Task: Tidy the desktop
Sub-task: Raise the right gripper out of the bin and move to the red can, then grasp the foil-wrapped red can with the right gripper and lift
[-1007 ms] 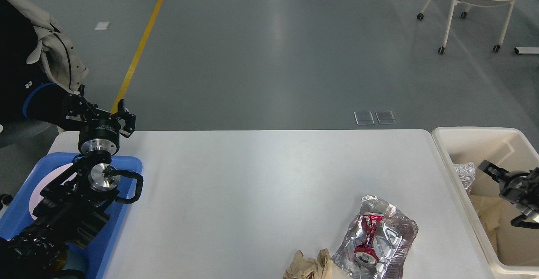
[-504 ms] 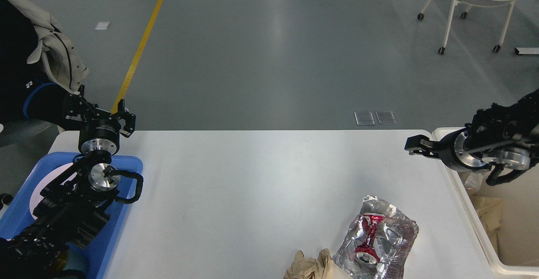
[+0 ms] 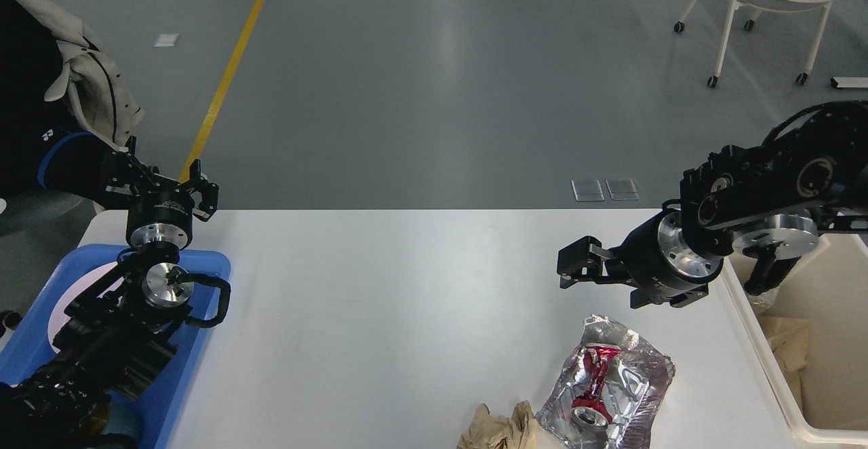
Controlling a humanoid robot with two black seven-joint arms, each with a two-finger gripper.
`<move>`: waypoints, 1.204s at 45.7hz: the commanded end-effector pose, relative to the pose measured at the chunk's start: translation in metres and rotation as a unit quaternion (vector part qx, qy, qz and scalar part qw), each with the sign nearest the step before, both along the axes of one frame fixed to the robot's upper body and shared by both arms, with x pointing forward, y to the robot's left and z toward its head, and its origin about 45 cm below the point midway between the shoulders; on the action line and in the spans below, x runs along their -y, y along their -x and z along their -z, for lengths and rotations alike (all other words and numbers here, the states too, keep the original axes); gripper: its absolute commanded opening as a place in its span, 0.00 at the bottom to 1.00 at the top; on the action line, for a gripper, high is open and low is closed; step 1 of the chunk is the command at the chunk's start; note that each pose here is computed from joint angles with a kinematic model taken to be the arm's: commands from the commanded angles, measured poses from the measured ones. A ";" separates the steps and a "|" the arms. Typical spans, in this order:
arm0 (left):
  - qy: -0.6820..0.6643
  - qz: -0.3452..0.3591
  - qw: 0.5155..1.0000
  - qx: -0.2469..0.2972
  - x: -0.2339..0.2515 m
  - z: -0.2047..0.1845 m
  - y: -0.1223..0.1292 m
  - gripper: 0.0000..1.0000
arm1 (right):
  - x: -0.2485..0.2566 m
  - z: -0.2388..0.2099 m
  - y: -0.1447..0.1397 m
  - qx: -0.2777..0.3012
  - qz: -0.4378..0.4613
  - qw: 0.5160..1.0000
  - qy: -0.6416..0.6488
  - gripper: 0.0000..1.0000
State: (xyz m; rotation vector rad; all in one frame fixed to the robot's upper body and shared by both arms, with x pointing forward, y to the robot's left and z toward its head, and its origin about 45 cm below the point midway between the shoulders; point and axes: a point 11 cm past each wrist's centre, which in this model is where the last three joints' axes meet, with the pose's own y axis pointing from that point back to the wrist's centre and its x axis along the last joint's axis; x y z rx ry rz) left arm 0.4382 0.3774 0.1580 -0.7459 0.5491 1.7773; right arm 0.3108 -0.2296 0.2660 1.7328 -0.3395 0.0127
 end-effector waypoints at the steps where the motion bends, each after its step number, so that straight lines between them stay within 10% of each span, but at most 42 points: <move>1: 0.001 0.000 1.000 0.000 0.000 0.000 0.000 0.98 | 0.034 0.017 0.004 -0.003 0.036 0.999 0.035 1.00; 21: 0.000 0.000 1.000 0.000 0.000 0.000 0.000 0.98 | 0.122 0.114 0.076 -0.024 0.175 0.981 0.085 1.00; 45: 0.000 0.000 1.000 0.000 0.000 0.000 0.000 0.98 | 0.101 0.183 0.101 0.007 0.243 0.969 0.046 0.98; 51: 0.000 0.000 1.000 0.000 0.000 0.000 0.000 0.98 | 0.104 0.198 0.103 0.019 0.247 0.968 0.050 0.75; 55: 0.000 0.000 1.000 0.000 0.000 0.000 0.000 0.98 | 0.100 0.207 0.106 0.026 0.241 0.969 0.046 0.41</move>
